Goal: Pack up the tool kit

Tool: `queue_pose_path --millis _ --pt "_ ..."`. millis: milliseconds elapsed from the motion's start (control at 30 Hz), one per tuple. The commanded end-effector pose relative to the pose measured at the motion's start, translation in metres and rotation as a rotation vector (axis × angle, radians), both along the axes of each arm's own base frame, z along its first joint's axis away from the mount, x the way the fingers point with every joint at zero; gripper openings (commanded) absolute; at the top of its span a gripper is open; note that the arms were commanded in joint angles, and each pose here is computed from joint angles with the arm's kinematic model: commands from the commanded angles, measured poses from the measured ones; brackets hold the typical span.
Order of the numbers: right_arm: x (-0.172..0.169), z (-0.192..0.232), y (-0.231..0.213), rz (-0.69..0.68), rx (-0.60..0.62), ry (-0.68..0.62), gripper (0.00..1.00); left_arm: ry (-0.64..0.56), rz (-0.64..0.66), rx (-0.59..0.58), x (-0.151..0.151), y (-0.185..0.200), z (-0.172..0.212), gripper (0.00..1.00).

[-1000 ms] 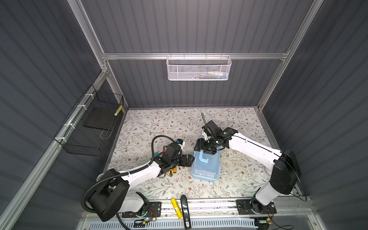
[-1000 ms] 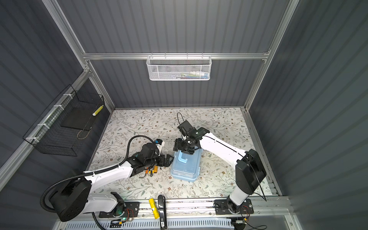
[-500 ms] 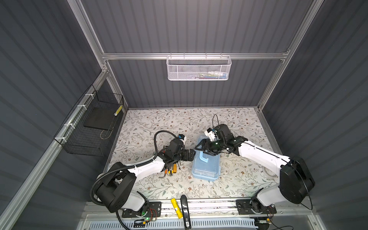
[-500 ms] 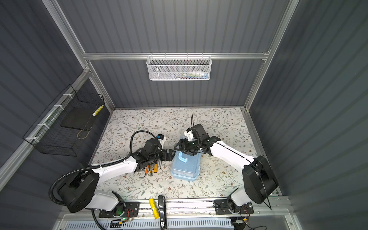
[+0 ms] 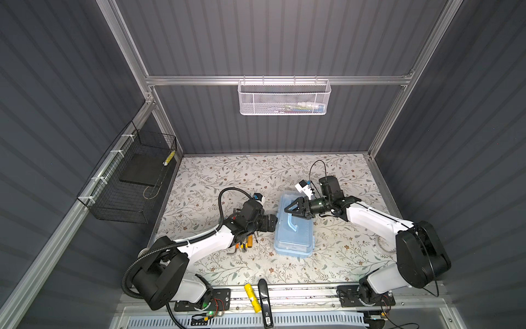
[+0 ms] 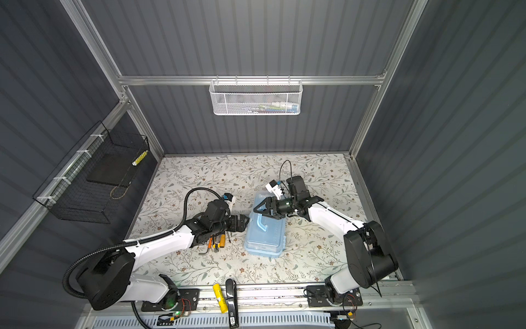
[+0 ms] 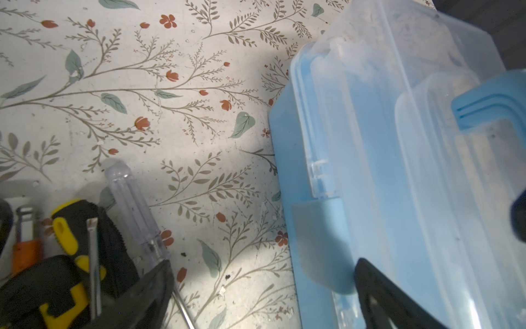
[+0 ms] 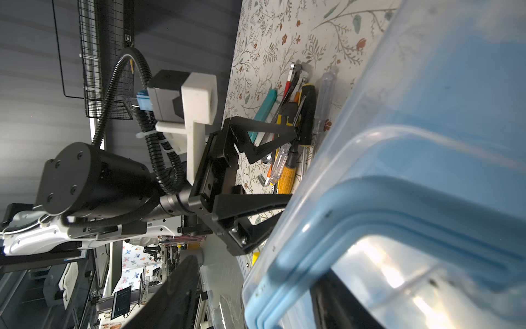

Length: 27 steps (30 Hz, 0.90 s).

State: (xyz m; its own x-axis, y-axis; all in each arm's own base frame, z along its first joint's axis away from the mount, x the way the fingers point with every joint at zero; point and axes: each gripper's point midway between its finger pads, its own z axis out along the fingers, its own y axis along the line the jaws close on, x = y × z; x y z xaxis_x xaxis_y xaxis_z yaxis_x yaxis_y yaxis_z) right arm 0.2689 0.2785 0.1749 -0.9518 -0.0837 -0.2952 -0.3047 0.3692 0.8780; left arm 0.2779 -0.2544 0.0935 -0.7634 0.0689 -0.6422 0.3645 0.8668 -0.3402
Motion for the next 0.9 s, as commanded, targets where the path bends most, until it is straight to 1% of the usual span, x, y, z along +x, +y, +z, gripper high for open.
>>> queue_pose_path --millis 0,233,300,400,500,533,567,667,733,867 --pt "-0.008 0.025 -0.003 0.05 0.075 -0.115 0.64 -0.004 0.024 0.044 -0.003 0.011 0.003 0.99" --pt "-0.012 0.022 -0.02 -0.007 0.036 -0.121 0.64 -0.005 0.022 0.082 -0.004 0.016 0.001 0.99" --pt "-0.014 0.022 -0.027 -0.035 -0.005 -0.131 0.64 -0.006 0.021 0.082 -0.003 0.016 0.001 0.99" --pt "-0.014 0.015 -0.045 -0.108 -0.136 -0.136 0.64 -0.007 0.017 0.085 -0.003 0.015 0.0 1.0" --pt "-0.013 0.013 -0.064 -0.198 -0.292 -0.108 0.63 -0.01 0.015 0.095 -0.002 0.016 -0.001 1.0" --pt "-0.01 0.015 -0.071 -0.25 -0.375 -0.103 0.63 -0.012 0.015 0.097 -0.002 0.016 0.0 0.99" --pt "-0.009 0.019 -0.072 -0.272 -0.424 -0.107 0.63 -0.013 0.015 0.1 -0.001 0.016 0.001 0.99" --pt "-0.006 0.029 -0.081 -0.372 -0.654 -0.141 0.62 -0.017 0.038 0.111 0.001 0.02 0.012 1.0" --pt "-0.003 0.036 -0.08 -0.421 -0.753 -0.148 0.62 -0.032 0.05 0.112 0.001 0.024 0.021 0.99" --pt "0.002 0.039 -0.063 -0.444 -0.907 -0.146 0.62 -0.079 0.091 0.128 0.0 0.038 0.032 1.0"
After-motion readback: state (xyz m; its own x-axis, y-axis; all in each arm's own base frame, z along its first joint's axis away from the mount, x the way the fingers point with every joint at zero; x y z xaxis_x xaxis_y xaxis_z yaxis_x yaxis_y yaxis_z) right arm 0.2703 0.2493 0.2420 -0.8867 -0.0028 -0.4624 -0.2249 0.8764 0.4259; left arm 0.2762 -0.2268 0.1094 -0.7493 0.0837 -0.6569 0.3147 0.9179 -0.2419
